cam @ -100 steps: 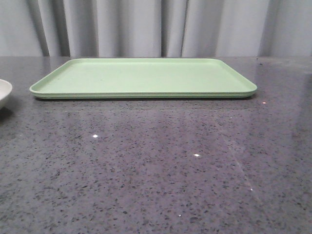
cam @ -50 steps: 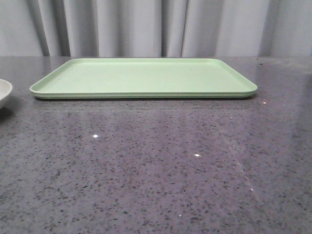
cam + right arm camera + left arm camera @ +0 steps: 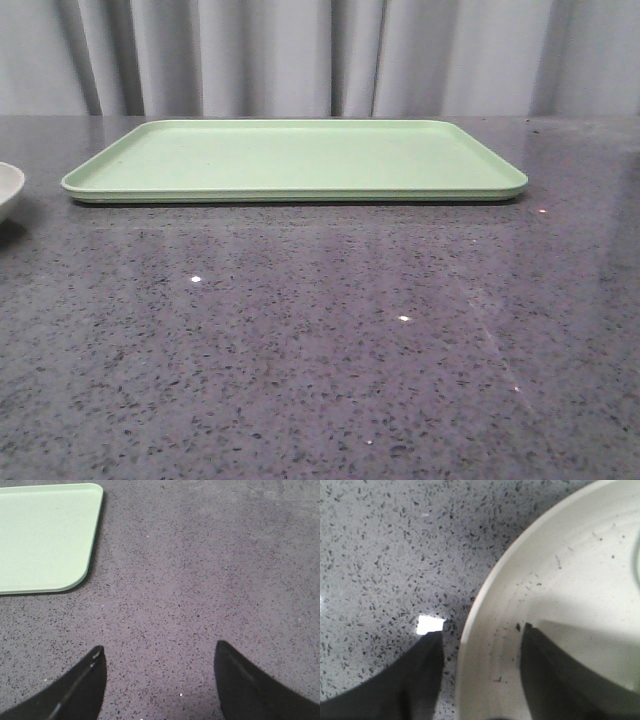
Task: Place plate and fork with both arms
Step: 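Grasp the cream plate rim with the left gripper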
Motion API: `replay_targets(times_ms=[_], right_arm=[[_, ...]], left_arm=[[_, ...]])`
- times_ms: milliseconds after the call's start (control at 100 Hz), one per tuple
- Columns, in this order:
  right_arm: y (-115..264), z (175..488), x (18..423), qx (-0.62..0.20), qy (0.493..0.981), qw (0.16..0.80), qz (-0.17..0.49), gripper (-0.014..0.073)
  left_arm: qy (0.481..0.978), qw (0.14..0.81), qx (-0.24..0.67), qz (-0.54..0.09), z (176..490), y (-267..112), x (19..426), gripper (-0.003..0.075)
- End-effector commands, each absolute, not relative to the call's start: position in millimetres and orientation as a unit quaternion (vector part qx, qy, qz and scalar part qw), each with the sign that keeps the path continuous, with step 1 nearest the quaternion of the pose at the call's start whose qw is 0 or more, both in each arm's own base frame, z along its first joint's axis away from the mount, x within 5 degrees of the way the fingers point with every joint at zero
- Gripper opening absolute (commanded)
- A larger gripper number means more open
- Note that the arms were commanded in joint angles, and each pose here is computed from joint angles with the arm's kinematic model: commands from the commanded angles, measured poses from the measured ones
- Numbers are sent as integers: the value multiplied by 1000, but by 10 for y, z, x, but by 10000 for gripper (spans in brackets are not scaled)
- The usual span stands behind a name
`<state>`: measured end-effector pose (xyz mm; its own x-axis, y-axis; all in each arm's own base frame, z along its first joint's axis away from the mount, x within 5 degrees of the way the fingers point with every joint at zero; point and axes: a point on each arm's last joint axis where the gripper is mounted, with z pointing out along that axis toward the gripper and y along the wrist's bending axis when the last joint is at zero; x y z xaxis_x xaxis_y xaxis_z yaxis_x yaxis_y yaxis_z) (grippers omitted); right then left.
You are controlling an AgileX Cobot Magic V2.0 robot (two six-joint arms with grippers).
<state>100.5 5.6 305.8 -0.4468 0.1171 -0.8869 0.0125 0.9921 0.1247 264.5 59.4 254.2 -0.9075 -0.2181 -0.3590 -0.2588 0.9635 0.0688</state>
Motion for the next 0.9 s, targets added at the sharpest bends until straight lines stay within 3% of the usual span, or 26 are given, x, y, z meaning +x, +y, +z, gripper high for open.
replay_targets(times_ms=[0,340,450,670,890], right_arm=[[54,3216,1041,36,825,561,51,476],[54,3216,1041,36,825,561,51,476],[54,3216,1041,36,825,561,51,476],[54,3214,1041,37,826,560,51,476],[53,3213,1040,37,826,560,51,476]], left_arm=[[967,216,-122,61,2691,603,2673,225],[967,208,-131,62,2686,644,2651,-21],[967,204,-145,57,2695,700,2615,-20],[970,195,-140,-24,2725,699,2539,-20],[965,219,-142,-23,2896,725,2398,-20]])
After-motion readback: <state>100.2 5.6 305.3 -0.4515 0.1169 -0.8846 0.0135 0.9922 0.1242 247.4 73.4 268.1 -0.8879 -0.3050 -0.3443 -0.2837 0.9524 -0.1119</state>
